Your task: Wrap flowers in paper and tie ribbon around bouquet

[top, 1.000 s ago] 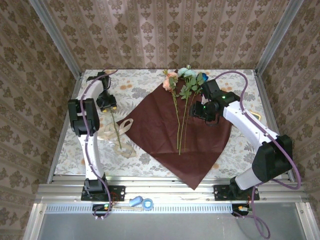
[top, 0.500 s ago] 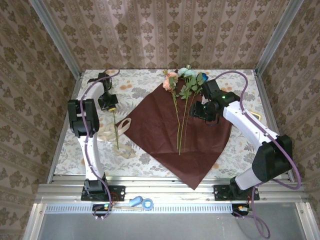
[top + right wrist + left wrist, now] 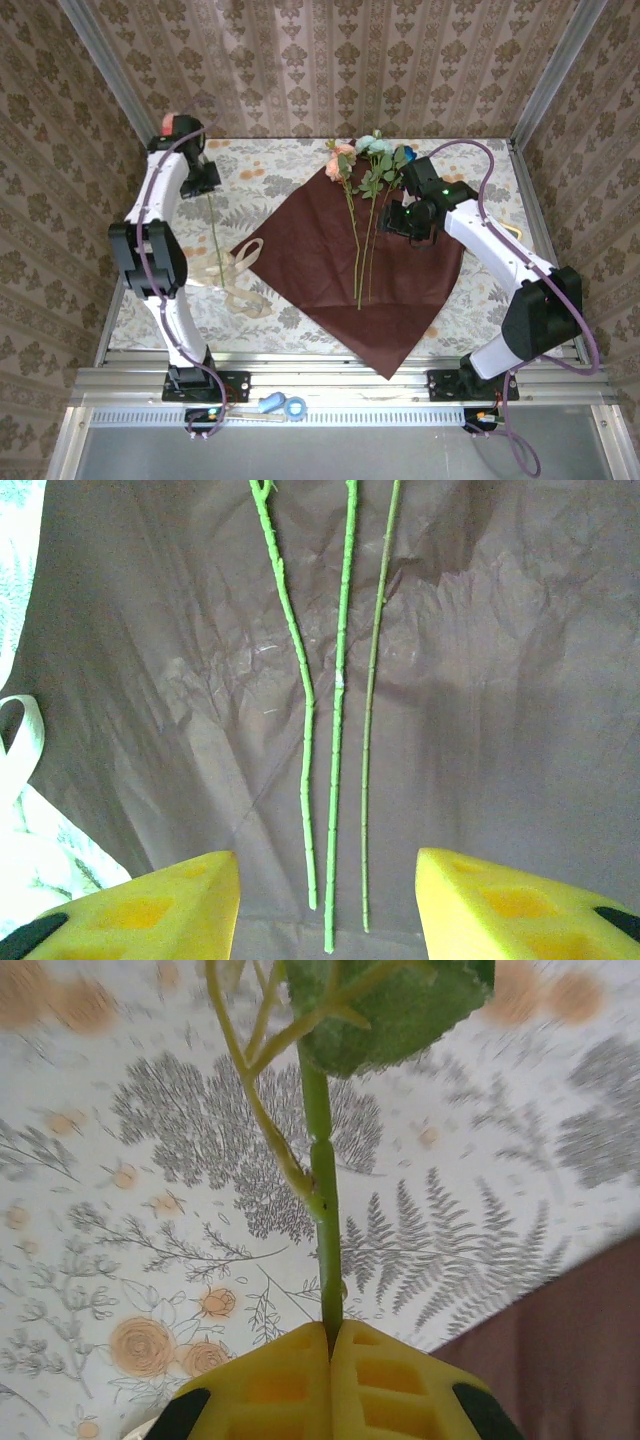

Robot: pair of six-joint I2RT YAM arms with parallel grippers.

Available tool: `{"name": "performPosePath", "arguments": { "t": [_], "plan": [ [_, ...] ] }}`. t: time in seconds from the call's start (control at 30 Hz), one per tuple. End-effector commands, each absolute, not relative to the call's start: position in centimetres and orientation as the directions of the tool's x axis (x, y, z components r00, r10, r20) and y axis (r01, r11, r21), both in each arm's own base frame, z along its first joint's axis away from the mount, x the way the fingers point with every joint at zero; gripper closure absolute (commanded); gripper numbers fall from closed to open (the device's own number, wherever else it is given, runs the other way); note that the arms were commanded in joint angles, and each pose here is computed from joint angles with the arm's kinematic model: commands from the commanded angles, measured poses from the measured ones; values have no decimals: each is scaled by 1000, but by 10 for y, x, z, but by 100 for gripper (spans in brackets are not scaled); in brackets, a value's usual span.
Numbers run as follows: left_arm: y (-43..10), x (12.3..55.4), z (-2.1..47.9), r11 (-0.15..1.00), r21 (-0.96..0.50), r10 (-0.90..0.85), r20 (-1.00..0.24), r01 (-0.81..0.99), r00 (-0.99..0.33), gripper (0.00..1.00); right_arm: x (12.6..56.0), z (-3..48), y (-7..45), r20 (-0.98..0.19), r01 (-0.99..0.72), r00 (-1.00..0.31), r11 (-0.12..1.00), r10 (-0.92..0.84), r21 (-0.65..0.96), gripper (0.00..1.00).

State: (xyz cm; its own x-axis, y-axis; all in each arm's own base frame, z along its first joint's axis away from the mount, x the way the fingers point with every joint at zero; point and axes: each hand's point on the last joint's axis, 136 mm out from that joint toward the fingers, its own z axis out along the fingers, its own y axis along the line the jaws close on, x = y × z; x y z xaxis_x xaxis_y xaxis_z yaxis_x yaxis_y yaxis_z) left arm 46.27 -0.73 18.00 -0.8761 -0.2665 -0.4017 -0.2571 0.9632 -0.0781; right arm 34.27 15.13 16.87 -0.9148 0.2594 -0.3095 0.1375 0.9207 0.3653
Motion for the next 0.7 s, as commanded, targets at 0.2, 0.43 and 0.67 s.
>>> {"name": "performPosePath", "arguments": {
  "t": [0.2, 0.43, 0.67],
  "plan": [
    [-214, 445, 265, 806, -584, -232, -467, 100, -853, 100, 347, 171, 121, -287, 237, -886, 887, 365, 397, 49],
    [-403, 425, 250, 597, -745, -164, -476, 298, -864, 100, 340, 173, 85, -280, 321, -847, 855, 452, 408, 49],
    [-454, 459, 173, 633, -718, -116, -455, 287, -883, 100, 321, 175, 73, -280, 339, -833, 840, 477, 423, 49]
  ]
}}
